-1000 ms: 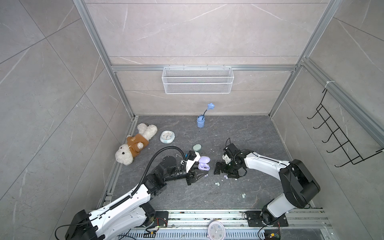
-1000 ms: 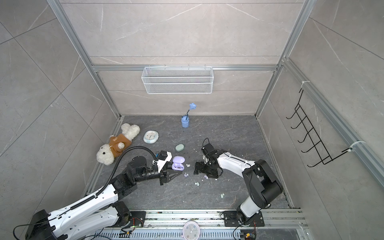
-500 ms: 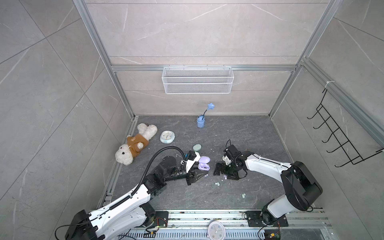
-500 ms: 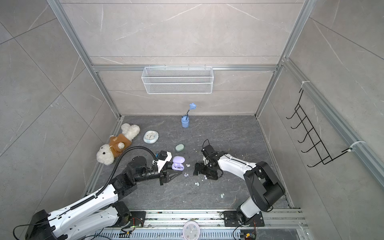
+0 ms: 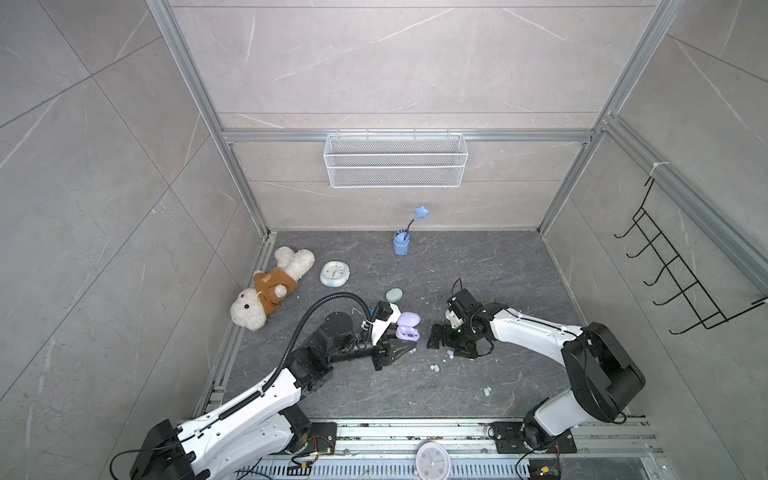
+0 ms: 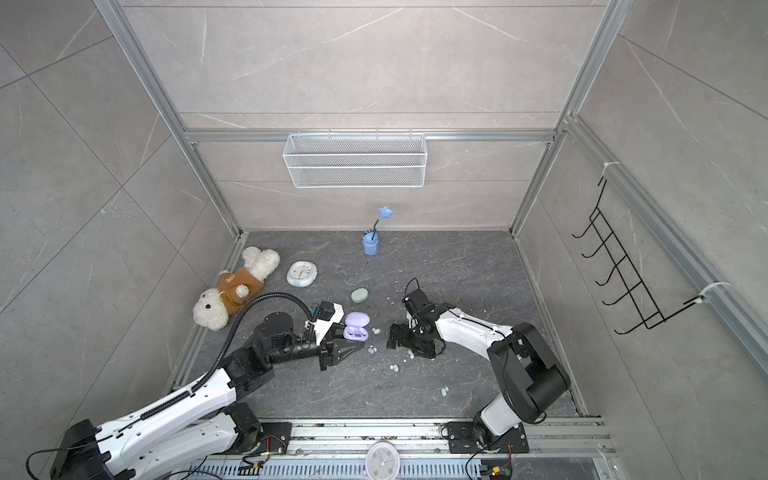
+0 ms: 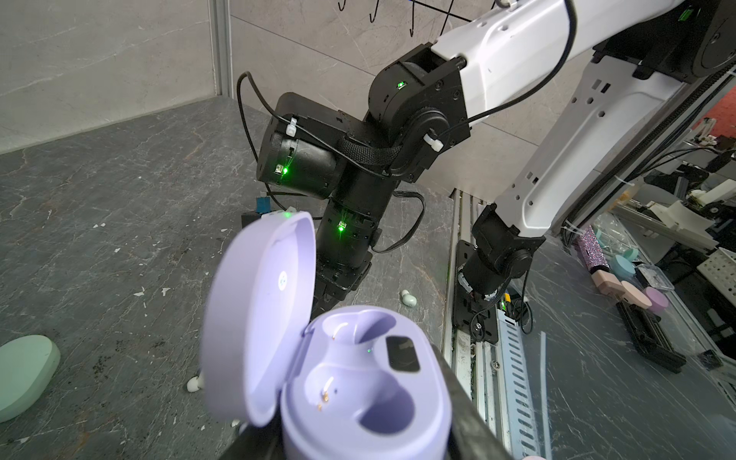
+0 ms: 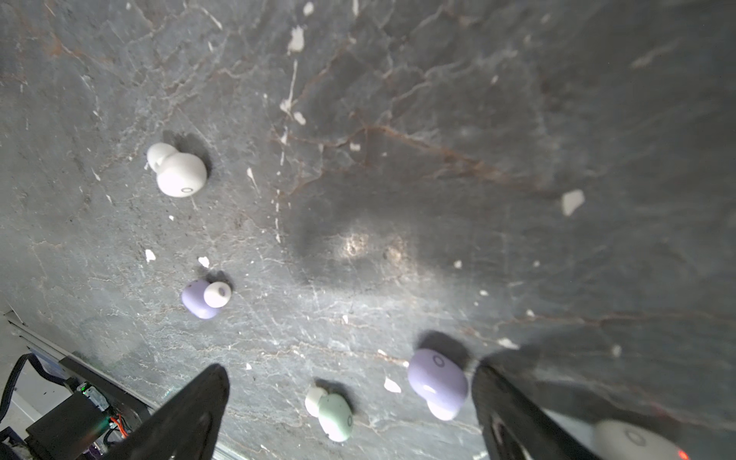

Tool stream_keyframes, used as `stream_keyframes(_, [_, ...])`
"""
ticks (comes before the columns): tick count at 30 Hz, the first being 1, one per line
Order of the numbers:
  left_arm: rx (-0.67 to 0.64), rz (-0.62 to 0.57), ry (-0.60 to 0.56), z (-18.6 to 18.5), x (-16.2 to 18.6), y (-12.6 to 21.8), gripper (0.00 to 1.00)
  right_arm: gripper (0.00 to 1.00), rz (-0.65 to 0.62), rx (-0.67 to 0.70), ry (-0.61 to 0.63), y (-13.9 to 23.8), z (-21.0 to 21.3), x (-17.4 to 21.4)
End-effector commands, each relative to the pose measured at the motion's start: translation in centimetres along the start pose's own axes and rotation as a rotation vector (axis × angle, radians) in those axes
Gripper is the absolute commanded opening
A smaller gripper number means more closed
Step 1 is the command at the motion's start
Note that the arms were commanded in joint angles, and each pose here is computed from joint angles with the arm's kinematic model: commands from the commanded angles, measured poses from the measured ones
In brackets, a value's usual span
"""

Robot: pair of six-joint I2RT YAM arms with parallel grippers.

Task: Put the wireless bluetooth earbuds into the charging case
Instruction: 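Align the right gripper above a lavender earbud and descend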

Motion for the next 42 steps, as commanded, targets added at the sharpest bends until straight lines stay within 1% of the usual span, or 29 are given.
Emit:
stream_keyframes(1, [0.004, -0.060, -0.046, -0.5, -1.8, 0.5, 0.25, 0.98, -0.004, 0.016, -0.004, -0.5, -0.4, -0.3])
stream_keyframes(9, [0.005, -0.063, -0.045, -0.5, -1.8, 0.5, 0.25, 0.97, -0.003, -0.044, 0.024, 0.4, 0.8, -0.2])
stream_keyframes(21, [0.004, -0.065, -0.045, -0.5, -1.9, 0.6, 0.25, 0.96, 0.004, -0.072, 0.051, 1.1, 1.9, -0.1])
stream_keyframes(37, [0.003, -0.064, -0.045, -0.5, -1.9, 0.6, 0.25, 0.96, 0.045, -0.082, 0.075, 0.9, 3.2, 1.1])
stream_keyframes(42, [0.003, -0.066, -0.048, -0.5, -1.9, 0.6, 0.25, 0.96, 0.021, -0.056, 0.088, 2.0, 3.2, 1.3])
Point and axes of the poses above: each gripper's point midway between its finger pads, its own y axis back along the fingers, its own z axis along the line the jaws close on, x = y × z, the point moved 5 cm from there along y, back along the fingers, and after that the axes turned 2 degrees about y, right-handed, at the moved point
